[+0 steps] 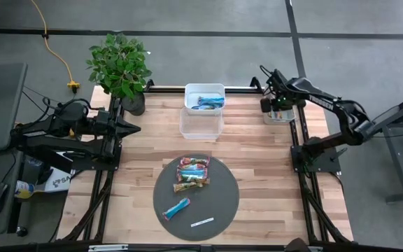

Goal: Pick and place Granola Bars by type
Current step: Put the yellow granola bar into the gray bin

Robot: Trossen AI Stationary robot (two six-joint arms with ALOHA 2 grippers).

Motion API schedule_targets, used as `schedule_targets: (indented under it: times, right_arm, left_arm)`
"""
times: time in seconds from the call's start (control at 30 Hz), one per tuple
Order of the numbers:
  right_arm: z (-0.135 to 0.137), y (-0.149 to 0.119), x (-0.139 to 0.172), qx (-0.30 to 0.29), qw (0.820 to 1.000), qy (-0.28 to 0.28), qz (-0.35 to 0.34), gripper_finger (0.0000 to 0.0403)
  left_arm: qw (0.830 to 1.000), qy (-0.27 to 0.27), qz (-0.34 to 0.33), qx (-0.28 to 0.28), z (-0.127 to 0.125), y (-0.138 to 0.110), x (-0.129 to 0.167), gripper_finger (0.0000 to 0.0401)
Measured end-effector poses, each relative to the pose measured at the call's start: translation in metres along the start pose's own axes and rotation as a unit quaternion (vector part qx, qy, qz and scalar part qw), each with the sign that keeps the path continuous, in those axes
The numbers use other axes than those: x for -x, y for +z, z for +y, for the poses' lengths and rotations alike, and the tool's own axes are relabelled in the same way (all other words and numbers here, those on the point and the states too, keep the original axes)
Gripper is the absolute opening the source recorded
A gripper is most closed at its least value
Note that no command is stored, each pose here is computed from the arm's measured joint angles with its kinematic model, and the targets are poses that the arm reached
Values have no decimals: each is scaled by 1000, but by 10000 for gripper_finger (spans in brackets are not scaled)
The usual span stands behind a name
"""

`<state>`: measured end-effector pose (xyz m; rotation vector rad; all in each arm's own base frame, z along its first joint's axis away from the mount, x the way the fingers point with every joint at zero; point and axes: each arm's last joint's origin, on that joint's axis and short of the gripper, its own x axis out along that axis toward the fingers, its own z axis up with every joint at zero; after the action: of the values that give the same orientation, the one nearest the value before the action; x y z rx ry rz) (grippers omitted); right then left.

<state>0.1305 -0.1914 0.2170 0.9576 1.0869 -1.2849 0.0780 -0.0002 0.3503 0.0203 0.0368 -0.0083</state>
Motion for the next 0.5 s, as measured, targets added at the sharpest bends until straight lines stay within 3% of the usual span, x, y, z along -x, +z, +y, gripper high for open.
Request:
schedule_targets:
  times: [0.5]
  right_arm:
    - [1, -13, -36, -76, 996, 26, -30, 78]
  left_arm:
    - [1000, 0, 0, 0, 0, 0, 0, 1]
